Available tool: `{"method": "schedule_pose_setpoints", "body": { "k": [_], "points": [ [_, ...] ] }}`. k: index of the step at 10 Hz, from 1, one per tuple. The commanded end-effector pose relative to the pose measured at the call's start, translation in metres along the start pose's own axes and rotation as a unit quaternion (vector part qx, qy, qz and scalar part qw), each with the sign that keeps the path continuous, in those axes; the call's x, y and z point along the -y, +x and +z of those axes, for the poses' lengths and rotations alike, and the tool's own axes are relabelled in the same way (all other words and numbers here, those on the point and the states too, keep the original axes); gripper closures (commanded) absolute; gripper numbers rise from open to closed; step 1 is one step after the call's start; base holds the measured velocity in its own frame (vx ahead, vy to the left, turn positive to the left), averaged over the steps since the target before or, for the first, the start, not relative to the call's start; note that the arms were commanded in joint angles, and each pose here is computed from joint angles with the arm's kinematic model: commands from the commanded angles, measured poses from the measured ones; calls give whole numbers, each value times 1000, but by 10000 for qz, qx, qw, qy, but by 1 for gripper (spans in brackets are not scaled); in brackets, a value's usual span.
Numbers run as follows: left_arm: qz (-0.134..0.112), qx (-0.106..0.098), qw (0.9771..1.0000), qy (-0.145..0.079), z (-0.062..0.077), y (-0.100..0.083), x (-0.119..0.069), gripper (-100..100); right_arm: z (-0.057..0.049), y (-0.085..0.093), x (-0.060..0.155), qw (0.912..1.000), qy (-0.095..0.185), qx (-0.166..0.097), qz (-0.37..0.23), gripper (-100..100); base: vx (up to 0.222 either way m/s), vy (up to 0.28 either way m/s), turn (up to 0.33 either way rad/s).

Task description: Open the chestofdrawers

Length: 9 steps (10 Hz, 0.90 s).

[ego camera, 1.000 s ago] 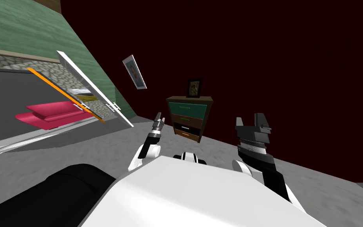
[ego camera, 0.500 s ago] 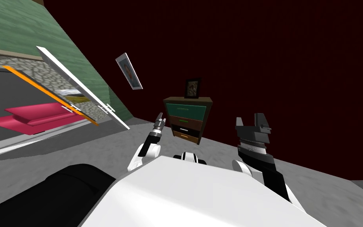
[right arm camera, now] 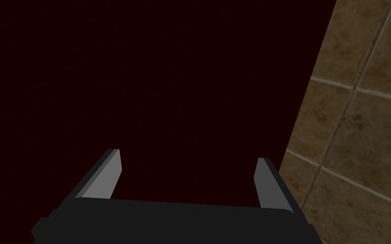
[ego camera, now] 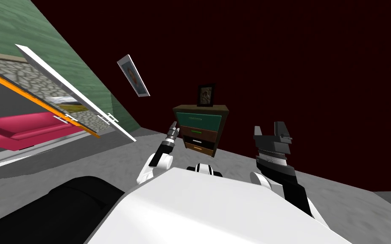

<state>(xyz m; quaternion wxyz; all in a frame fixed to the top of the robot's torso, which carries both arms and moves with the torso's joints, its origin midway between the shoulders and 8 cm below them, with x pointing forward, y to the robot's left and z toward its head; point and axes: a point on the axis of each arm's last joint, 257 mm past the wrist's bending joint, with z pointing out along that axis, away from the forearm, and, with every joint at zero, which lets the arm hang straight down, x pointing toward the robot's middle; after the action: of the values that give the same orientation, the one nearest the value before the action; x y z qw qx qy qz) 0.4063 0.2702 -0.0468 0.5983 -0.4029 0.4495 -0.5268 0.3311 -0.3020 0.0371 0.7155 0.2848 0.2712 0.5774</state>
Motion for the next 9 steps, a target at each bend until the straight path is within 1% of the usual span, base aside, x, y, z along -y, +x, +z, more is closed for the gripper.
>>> {"method": "schedule_pose_setpoints", "body": {
  "k": [1,3,5,9],
  "points": [
    [31,-70,9997,-214,1,3,-7,-100,0,0,0,10000,0,0,0,0,97,-1,-58],
    [76,-137,9991,-382,2,6,-12,-100,0,0,0,10000,0,0,0,0,104,-3,-58],
    [132,-207,9981,-567,1,9,-18,-100,0,0,0,10000,0,0,0,0,105,4,-57],
    [254,-336,9945,-955,0,14,-30,-100,0,0,0,10000,0,0,0,0,115,9,-66]
  ]
}}
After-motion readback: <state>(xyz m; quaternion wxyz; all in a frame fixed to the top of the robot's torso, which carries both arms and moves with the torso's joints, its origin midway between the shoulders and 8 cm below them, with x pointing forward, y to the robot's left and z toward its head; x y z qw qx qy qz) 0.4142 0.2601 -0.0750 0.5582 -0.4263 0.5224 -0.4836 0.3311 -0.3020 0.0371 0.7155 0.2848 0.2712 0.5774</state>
